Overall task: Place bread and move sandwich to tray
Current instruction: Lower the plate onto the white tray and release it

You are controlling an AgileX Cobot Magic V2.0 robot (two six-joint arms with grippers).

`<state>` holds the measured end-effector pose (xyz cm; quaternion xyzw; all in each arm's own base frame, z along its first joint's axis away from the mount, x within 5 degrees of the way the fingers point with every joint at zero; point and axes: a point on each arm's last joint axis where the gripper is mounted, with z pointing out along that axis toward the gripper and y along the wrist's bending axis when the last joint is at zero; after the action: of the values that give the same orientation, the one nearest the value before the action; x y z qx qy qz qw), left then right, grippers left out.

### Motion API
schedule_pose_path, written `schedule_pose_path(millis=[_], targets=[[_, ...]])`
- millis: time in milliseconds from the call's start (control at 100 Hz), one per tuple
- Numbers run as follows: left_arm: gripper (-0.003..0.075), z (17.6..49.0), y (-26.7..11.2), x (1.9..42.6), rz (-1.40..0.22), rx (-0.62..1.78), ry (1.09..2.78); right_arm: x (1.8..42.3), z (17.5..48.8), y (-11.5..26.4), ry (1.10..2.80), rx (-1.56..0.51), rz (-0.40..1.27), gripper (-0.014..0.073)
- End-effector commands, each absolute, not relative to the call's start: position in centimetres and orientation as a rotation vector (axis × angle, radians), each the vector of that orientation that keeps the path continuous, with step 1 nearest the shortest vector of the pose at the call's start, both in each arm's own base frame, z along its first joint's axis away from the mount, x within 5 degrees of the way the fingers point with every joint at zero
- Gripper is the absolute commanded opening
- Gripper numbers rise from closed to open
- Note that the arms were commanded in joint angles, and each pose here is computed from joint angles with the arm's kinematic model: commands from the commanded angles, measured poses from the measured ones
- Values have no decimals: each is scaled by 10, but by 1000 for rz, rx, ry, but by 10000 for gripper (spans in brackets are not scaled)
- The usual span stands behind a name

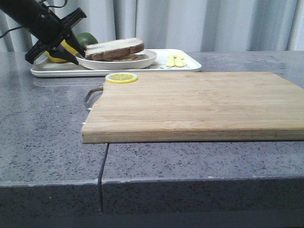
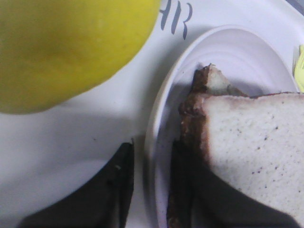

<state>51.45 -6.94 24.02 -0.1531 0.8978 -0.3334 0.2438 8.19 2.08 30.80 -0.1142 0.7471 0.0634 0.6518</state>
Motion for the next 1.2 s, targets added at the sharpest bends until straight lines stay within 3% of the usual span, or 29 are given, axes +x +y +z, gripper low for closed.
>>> schedule_pose_path(millis=[0, 430, 640, 870, 1190], targets=[[249, 291, -72, 509, -962, -392, 2304, 82, 323, 20, 1594, -246, 136, 314], [252, 293, -52, 503, -924, -384, 2368, 82, 323, 20, 1594, -246, 136, 314], [252, 310, -44, 494, -930, -372, 2368, 82, 323, 20, 1594, -246, 136, 314], [252, 362, -27, 474, -1000, -365, 2231, 82, 324, 20, 1583, -244, 137, 314], [252, 451, -41, 416, -846, -62, 2044, 83, 327, 20, 1558, -241, 139, 314]])
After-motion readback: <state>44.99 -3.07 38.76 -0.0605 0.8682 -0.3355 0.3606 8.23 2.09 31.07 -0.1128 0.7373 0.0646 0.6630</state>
